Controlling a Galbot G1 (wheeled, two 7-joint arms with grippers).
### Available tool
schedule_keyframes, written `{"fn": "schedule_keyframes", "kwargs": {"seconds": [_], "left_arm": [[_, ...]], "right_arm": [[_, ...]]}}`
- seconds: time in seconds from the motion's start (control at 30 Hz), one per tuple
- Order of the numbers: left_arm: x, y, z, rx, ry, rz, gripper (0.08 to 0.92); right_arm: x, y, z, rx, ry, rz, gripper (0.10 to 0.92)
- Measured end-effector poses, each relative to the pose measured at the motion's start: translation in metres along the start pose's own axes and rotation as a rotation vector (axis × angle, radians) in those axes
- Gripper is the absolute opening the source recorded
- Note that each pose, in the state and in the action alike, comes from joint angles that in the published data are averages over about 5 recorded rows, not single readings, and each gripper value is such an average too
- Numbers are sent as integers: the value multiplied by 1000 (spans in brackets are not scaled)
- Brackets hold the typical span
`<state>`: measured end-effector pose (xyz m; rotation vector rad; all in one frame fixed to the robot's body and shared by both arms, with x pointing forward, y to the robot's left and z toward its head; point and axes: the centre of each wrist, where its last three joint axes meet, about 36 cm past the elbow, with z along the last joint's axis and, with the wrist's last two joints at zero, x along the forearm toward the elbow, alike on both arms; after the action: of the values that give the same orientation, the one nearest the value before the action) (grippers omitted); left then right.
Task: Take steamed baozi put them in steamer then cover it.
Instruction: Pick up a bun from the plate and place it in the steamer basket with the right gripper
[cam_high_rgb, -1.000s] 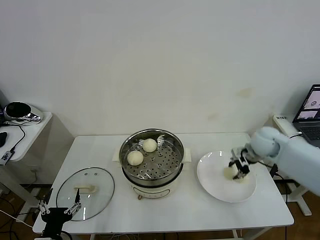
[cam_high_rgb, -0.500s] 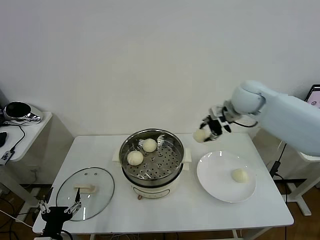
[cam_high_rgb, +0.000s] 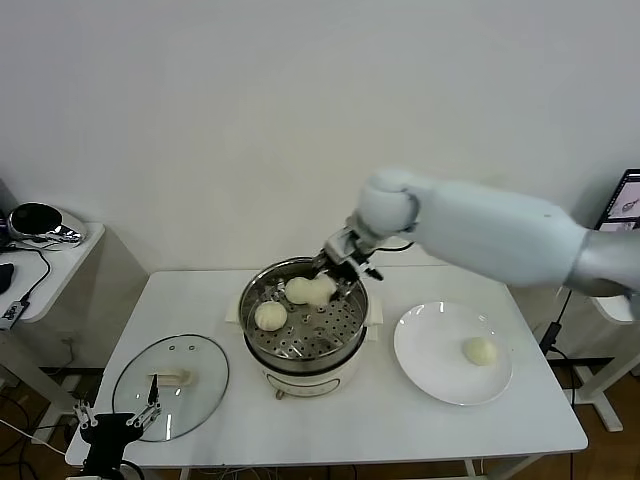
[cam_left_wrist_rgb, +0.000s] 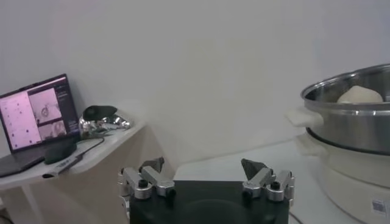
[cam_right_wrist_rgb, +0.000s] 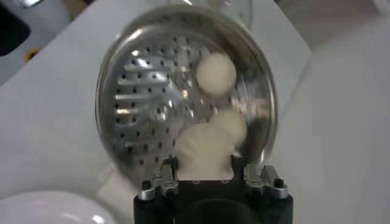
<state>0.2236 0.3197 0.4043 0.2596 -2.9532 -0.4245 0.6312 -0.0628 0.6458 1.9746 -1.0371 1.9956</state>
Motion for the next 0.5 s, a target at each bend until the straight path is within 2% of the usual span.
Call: {"fn": "schedule_keyframes", "kwargs": {"seconds": [0.23, 0.5], "left_arm": [[1, 3, 0, -1, -8, -10, 823], [-1, 3, 3, 0, -7, -15, 823]], "right_arm": [[-35, -8, -15, 187, -15, -75, 568], [-53, -16, -28, 365, -17, -128, 569]]}}
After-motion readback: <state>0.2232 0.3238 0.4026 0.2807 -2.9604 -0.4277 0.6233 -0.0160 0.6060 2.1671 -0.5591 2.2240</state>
